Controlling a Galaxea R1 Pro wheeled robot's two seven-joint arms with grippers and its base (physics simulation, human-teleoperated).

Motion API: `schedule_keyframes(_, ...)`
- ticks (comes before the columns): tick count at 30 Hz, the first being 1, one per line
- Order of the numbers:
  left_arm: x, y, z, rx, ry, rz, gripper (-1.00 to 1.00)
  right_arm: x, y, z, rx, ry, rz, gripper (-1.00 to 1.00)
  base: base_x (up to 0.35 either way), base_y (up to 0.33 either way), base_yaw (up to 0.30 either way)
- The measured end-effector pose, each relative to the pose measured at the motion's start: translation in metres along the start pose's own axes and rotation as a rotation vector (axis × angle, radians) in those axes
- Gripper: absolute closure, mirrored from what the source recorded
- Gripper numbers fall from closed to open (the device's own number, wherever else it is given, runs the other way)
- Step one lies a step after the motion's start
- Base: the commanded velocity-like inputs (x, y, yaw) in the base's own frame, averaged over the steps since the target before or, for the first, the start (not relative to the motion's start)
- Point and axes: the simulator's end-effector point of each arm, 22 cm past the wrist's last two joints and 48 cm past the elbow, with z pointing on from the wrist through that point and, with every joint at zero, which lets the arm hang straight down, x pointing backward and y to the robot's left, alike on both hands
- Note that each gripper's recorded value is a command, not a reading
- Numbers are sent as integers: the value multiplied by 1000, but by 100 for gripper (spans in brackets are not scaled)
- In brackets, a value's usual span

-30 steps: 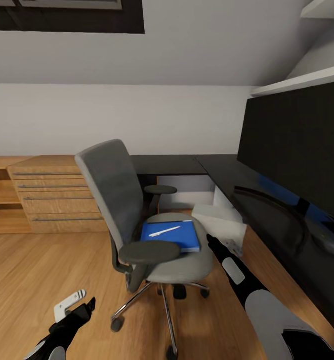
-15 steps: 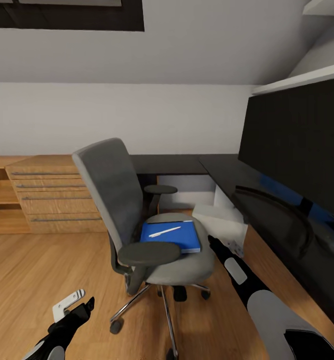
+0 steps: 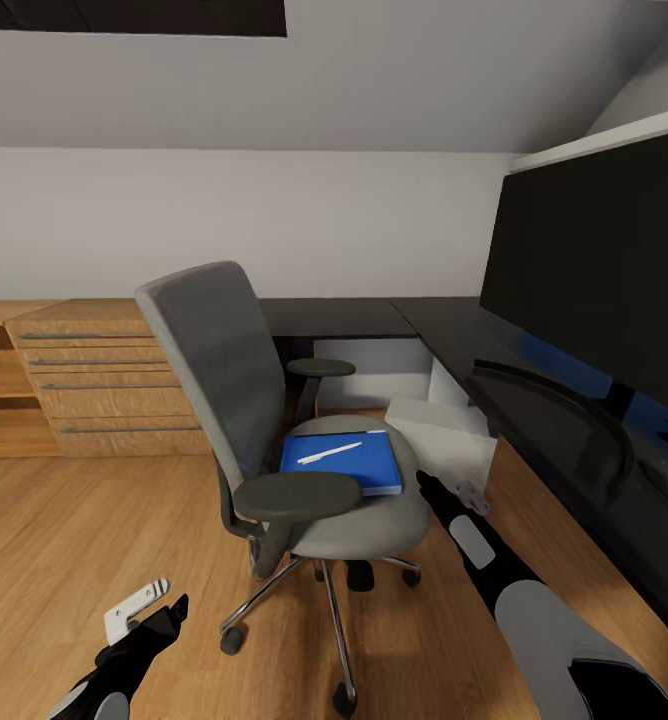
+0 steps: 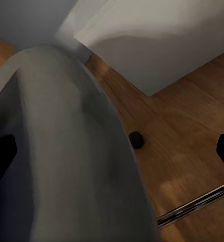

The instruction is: In the bedroom, organize the workspace by keeping the computer under the desk, ensuring the monitor is on the desk, placing the keyboard on the desk next to the monitor, placing the mouse on the desk next to the keyboard, moving the folder from the swivel chair onto the desk next to the mouse, stacking the notebook on top of the folder with the pen on top of the notebook, and positioning the swivel chair next to the desk.

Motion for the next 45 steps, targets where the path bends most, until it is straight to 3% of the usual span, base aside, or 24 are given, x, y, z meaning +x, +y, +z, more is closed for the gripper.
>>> schedule_keyframes(18, -6, 13, 1, -25, -11, -20, -100, 0, 2, 0, -4, -1, 4, -100, 0, 0, 15)
schedule_keyframes(45, -14, 25, 1, -43, -28, -37, -100, -1, 1, 0, -3, -5, 0, -100, 17, 0, 213)
